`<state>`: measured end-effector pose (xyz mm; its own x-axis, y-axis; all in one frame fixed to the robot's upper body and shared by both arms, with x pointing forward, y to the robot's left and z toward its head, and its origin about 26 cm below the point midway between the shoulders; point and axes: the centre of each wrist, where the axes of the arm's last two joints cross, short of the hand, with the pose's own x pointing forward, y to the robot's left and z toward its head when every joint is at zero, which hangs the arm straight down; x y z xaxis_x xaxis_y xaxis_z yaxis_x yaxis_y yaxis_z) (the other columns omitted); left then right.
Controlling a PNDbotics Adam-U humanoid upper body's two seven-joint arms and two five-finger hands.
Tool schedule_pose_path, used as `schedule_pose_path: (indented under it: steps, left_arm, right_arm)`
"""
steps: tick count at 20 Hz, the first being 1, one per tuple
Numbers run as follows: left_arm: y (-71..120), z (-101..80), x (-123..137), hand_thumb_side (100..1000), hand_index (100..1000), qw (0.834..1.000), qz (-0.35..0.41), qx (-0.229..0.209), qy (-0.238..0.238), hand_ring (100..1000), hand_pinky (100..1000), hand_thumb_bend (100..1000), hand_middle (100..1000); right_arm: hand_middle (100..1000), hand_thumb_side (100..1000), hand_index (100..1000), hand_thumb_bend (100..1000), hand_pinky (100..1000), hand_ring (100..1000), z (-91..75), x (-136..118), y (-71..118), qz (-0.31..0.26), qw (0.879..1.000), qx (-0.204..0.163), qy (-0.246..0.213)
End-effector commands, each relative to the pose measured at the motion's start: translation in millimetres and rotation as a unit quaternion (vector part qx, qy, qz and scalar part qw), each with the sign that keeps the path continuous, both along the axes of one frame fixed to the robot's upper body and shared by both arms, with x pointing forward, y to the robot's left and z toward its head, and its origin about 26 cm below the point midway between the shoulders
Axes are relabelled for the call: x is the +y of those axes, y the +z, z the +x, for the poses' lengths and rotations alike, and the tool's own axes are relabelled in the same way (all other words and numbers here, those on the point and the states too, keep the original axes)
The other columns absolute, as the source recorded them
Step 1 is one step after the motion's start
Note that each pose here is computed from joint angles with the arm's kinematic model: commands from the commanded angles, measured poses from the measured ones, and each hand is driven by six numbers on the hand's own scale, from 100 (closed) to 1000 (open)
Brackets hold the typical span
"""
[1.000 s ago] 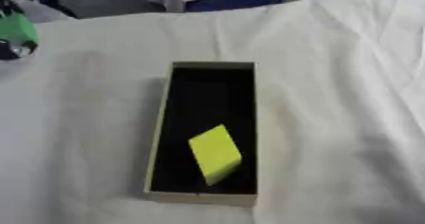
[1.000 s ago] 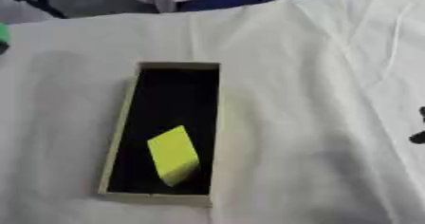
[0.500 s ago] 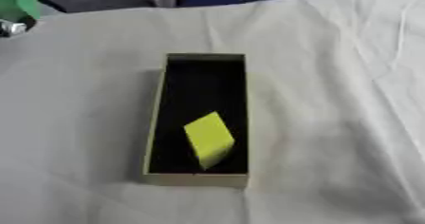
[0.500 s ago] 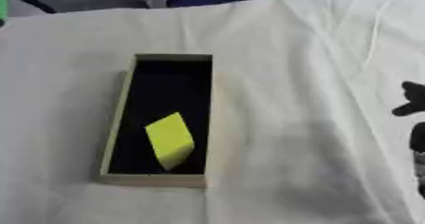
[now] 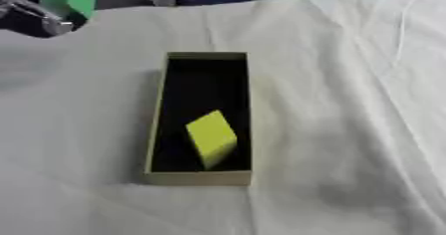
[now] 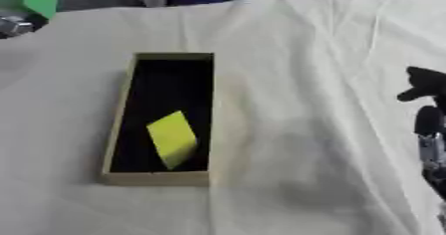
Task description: Pick up objects on the table and place them in the box.
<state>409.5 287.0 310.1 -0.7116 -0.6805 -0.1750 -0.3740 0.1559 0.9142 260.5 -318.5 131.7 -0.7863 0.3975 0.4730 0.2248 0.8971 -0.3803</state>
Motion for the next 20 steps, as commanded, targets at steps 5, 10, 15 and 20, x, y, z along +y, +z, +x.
schedule_pose_path:
  steps: [5, 10, 15, 20]
  left_arm:
    - [-1.0, -22.9, -72.3, 100, 727, 0.992, 0.012, 0.004, -0.122, 447, 331, 236, 546]
    - [-14.8, -30.6, -106.9, 100, 729, 0.986, 0.042, 0.001, -0.164, 458, 344, 242, 558]
    - [-36.4, -26.7, -129.5, 100, 732, 0.981, 0.063, 0.022, -0.182, 461, 351, 213, 559]
    - [-55.6, -20.4, -144.8, 100, 732, 0.981, 0.067, 0.037, -0.179, 461, 353, 181, 555]
  right_arm:
    - [548, 703, 827, 100, 833, 841, -0.8, -5.4, 7.8, -0.002, 1.0, -0.006, 0.0]
    - [548, 702, 827, 100, 833, 842, -1.2, -6.2, 7.5, 0.002, 1.0, -0.004, -0.002]
    - [547, 704, 827, 100, 833, 842, -1.5, -6.4, 7.0, 0.004, 1.0, -0.002, -0.003]
    - [546, 707, 827, 100, 832, 842, -1.2, -5.2, 6.8, 0.004, 1.0, 0.0, -0.003]
